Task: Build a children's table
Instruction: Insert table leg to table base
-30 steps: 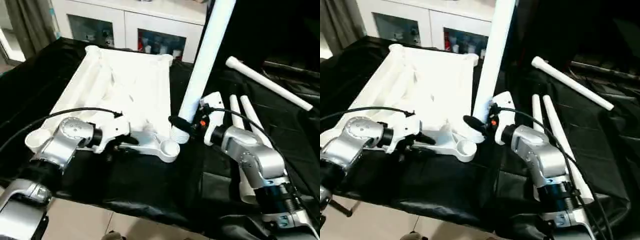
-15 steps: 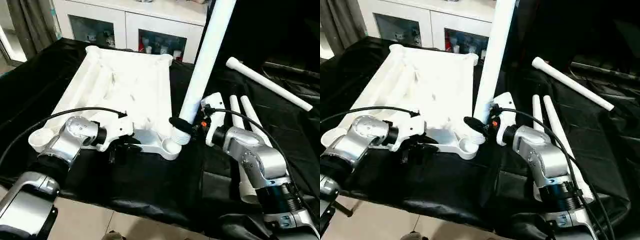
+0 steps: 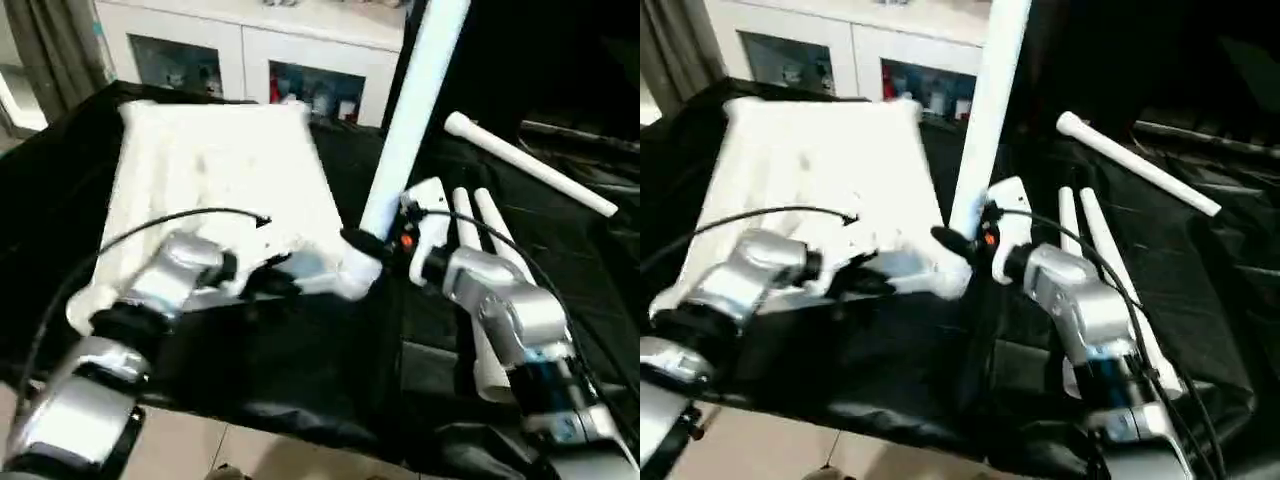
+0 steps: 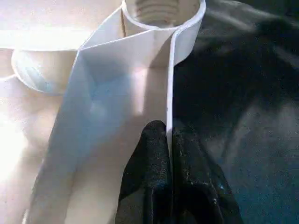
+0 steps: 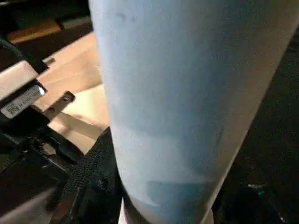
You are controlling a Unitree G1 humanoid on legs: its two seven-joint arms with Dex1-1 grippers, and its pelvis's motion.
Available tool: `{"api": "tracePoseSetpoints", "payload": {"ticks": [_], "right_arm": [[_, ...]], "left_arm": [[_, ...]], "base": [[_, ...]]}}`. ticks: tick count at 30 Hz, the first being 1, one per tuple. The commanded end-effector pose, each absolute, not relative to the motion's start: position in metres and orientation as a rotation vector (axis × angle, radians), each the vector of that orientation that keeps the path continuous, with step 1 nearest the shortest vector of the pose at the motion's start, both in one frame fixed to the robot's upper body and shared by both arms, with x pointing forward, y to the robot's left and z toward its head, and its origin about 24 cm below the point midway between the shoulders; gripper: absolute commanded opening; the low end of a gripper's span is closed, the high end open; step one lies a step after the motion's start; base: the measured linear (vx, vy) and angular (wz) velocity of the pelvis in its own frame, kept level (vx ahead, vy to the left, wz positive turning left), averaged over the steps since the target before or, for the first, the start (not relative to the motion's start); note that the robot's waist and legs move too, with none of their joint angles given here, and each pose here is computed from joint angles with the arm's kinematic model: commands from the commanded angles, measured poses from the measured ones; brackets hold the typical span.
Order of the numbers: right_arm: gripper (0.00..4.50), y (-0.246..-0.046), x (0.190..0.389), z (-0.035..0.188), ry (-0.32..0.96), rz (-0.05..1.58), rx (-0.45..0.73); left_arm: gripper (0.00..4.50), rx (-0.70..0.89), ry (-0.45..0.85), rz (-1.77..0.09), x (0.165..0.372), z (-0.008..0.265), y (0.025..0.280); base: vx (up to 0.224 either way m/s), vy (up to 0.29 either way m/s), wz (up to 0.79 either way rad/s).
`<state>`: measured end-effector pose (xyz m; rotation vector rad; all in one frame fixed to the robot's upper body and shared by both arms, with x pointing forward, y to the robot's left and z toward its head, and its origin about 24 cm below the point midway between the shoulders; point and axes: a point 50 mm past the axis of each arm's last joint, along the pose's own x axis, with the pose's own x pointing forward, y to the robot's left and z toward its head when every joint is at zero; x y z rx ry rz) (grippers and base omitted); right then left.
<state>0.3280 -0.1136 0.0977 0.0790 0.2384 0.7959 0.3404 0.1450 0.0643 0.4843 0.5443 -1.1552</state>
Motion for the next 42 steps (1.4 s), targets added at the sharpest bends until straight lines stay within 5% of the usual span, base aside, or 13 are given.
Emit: {"api": "tracePoseSetpoints", "payload": {"ticks": [1, 18, 34, 42], "right_arm": [[1.92, -0.113, 0.333, 0.103, 0.214, 0.791, 0.064], [1.91, -0.101, 0.354, 0.086, 0.300, 0.804, 0.015], [1.91, -0.112, 0.362, 0.102, 0.289, 0.859, -0.008], [1.91, -0.121, 0.363, 0.086, 0.352, 0.855, 0.040]], "left_arm": [[0.00, 0.396, 0.565, -1.098, 0.336, 0.056, 0.144], [0.00, 0.412, 0.490, -1.130, 0.321, 0.060, 0.135], [0.00, 0.445, 0.533, -1.061, 0.329, 0.062, 0.154], [0.00, 0.429, 0.520, -1.135, 0.327, 0.066, 0.151]], "base": [[0.000, 0.000, 0.00], [0.000, 0.000, 0.00], [0.000, 0.000, 0.00], [0.000, 0.000, 0.00]]}}
